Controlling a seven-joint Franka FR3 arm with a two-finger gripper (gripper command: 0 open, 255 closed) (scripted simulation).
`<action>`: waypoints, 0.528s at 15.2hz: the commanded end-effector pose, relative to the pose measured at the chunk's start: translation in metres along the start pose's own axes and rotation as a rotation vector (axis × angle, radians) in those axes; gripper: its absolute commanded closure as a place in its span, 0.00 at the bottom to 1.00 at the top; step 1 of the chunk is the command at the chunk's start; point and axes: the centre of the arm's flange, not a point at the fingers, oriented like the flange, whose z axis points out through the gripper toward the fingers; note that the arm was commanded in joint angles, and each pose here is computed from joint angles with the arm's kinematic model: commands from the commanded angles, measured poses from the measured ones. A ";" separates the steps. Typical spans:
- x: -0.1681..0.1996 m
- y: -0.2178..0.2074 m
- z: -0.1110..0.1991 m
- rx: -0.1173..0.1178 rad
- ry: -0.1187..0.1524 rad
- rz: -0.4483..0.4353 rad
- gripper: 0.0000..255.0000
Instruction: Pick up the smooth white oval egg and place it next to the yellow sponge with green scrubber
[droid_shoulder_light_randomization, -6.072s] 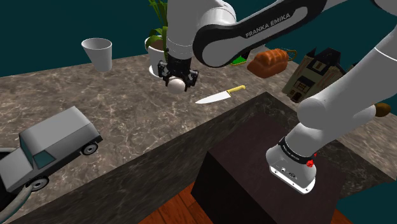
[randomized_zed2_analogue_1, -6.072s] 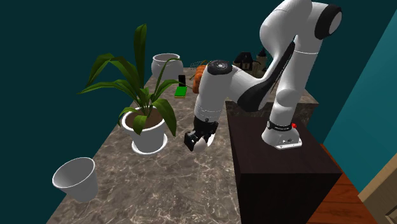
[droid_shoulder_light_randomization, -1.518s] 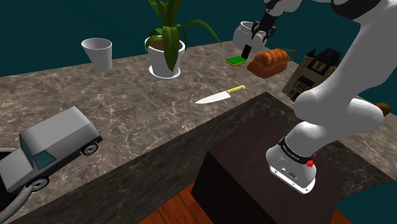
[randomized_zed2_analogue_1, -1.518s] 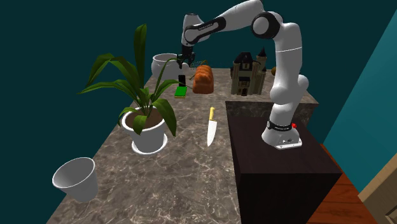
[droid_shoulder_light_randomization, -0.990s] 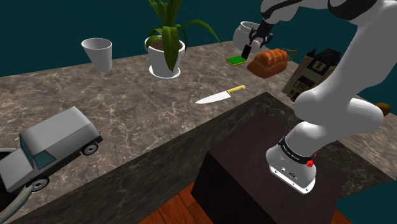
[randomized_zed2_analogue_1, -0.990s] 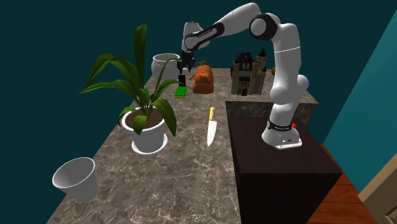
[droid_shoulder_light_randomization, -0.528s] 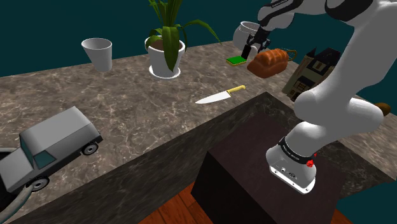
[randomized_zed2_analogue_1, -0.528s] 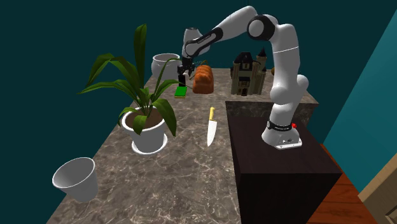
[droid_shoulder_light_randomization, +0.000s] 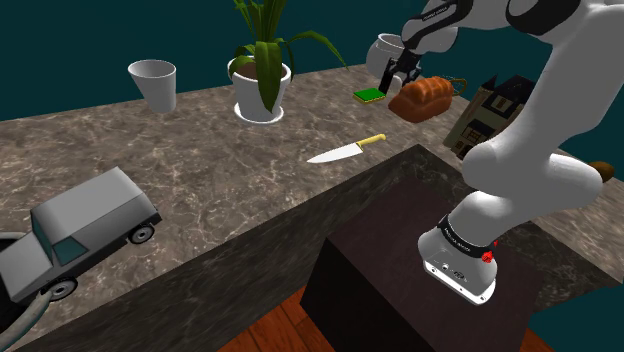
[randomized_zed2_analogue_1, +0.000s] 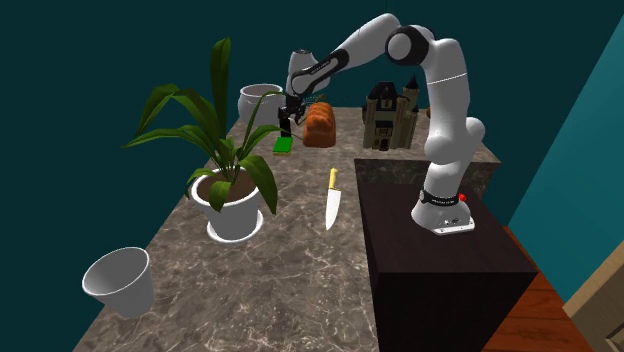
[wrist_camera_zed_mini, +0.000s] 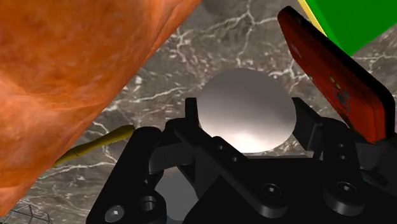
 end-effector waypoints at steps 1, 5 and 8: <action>-0.007 0.003 0.014 -0.008 -0.032 -0.001 1.00; -0.008 0.003 0.014 -0.008 -0.032 -0.001 1.00; -0.008 0.003 0.014 -0.008 -0.032 -0.001 0.00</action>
